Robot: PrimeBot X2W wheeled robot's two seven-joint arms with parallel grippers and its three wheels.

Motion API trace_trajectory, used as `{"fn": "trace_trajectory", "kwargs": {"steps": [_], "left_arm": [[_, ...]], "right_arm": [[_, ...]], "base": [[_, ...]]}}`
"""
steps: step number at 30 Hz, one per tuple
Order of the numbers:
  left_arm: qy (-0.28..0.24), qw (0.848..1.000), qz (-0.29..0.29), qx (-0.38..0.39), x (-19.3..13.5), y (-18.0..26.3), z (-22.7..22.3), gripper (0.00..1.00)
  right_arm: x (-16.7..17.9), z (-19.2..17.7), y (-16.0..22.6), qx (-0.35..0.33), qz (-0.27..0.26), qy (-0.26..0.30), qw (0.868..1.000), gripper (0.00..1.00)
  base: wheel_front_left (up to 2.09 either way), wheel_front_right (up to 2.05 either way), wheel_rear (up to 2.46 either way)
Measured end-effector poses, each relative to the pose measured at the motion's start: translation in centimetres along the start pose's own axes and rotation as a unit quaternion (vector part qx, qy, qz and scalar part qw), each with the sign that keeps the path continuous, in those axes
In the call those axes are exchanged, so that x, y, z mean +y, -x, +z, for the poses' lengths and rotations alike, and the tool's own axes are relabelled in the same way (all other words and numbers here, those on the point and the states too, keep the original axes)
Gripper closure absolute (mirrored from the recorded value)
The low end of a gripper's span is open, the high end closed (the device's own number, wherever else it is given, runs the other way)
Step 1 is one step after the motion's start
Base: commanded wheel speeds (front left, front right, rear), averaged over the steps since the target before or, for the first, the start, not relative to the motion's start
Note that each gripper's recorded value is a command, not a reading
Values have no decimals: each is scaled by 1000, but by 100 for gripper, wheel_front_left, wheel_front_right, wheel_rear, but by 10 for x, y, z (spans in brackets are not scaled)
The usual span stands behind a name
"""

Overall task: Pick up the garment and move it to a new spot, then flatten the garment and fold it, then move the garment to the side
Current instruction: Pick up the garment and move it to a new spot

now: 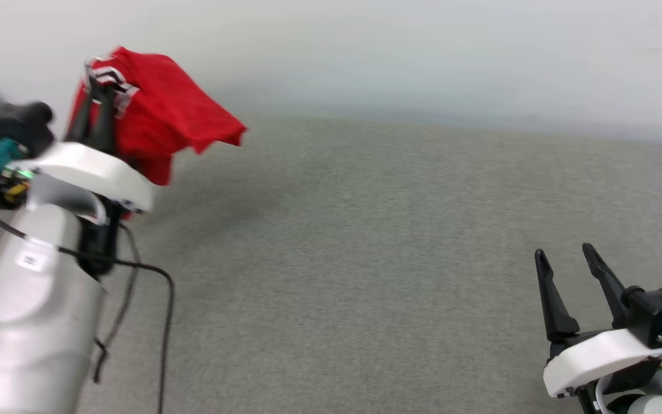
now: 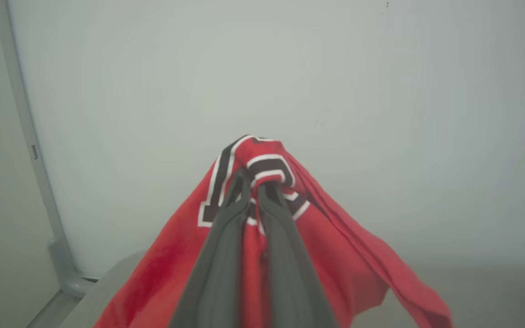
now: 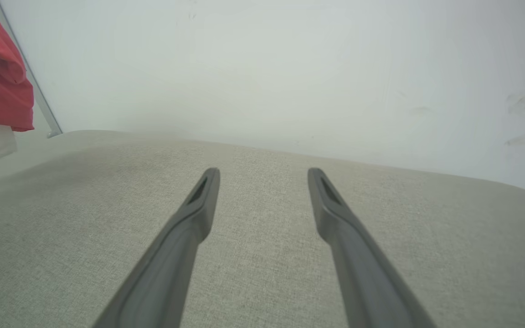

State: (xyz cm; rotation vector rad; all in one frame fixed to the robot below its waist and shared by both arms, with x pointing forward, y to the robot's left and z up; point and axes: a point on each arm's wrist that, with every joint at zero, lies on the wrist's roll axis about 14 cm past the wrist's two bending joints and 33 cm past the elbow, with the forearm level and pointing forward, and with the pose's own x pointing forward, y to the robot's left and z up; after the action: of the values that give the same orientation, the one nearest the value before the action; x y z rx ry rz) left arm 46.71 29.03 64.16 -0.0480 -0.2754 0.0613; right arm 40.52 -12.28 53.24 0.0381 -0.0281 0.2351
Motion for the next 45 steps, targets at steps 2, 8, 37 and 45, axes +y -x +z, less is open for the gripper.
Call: {"fn": "trace_trajectory", "kwargs": {"steps": [2, 8, 37, 45], "left_arm": [[20, 999, -26, -7, -27, 1, -3, 100], [87, 990, -112, 1, -115, 15, -25, 100], [146, 913, -327, 193, -294, 146, -137, 0], [125, 958, -226, 122, -231, 120, -103, 0]], "right_arm": [[-8, 2, 7, -2, -13, 2, 1000, 0], [-32, 4, 28, -1, -54, 2, 999, 0], [-62, -15, 41, 26, -100, 0, 995, 0], [-42, -6, 34, 18, -68, 4, 997, 0]], "base": [[0, 0, 0], [0, 0, 0], [0, 0, 0], [0, 0, 0]]}}
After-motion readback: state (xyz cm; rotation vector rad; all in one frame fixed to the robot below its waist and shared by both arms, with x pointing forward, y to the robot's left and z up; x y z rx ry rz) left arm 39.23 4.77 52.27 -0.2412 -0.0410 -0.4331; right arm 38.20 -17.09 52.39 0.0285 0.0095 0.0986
